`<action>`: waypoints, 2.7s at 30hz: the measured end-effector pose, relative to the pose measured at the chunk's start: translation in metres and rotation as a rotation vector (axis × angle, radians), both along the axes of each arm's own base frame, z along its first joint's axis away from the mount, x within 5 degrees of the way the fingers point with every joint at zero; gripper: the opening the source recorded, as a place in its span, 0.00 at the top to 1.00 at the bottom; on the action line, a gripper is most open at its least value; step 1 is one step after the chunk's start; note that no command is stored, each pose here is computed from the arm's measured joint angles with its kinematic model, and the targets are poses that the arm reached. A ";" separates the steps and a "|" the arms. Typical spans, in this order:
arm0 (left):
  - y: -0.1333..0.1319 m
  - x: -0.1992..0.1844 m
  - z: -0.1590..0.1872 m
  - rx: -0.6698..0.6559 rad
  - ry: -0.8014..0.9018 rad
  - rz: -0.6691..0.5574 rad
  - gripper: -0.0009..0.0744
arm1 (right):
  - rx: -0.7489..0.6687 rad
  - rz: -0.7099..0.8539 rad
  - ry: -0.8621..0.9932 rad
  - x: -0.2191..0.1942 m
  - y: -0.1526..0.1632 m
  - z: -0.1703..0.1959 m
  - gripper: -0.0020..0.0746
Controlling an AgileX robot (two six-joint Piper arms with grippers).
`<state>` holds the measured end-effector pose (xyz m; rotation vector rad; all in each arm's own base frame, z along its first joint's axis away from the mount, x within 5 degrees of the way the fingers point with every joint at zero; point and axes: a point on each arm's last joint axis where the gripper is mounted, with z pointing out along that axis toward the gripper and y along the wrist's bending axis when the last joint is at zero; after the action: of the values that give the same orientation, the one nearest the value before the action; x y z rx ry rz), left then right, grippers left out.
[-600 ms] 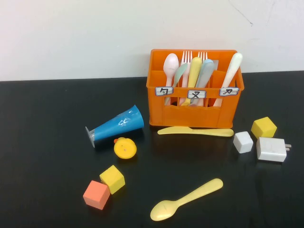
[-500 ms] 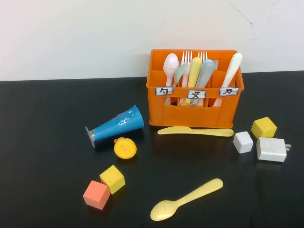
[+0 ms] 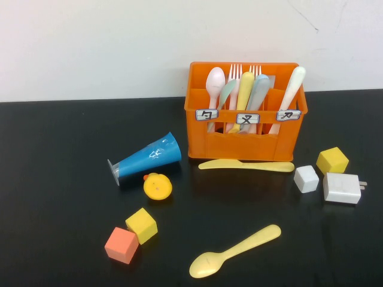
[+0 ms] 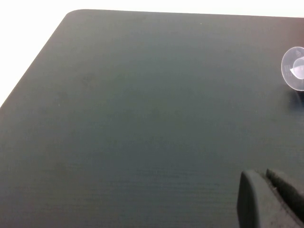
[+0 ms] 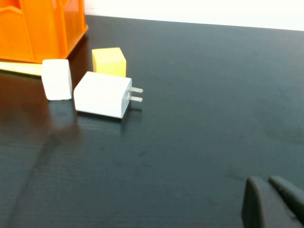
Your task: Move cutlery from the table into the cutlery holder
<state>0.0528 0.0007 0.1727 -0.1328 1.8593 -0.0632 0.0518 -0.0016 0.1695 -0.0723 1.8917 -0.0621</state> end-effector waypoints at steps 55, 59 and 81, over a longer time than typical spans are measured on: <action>0.000 0.000 0.000 0.002 0.000 -0.001 0.99 | -0.516 0.895 0.463 0.067 0.041 0.172 0.98; 0.000 0.000 0.000 0.002 0.000 -0.001 0.99 | -0.572 1.114 0.584 0.095 0.062 0.169 0.98; 0.000 0.000 0.000 0.000 0.000 0.000 0.99 | -1.093 1.710 0.719 0.179 0.248 0.086 0.44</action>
<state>0.0528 0.0007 0.1727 -0.1326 1.8593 -0.0630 0.2313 0.2469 0.2556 -2.6003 1.5982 0.1298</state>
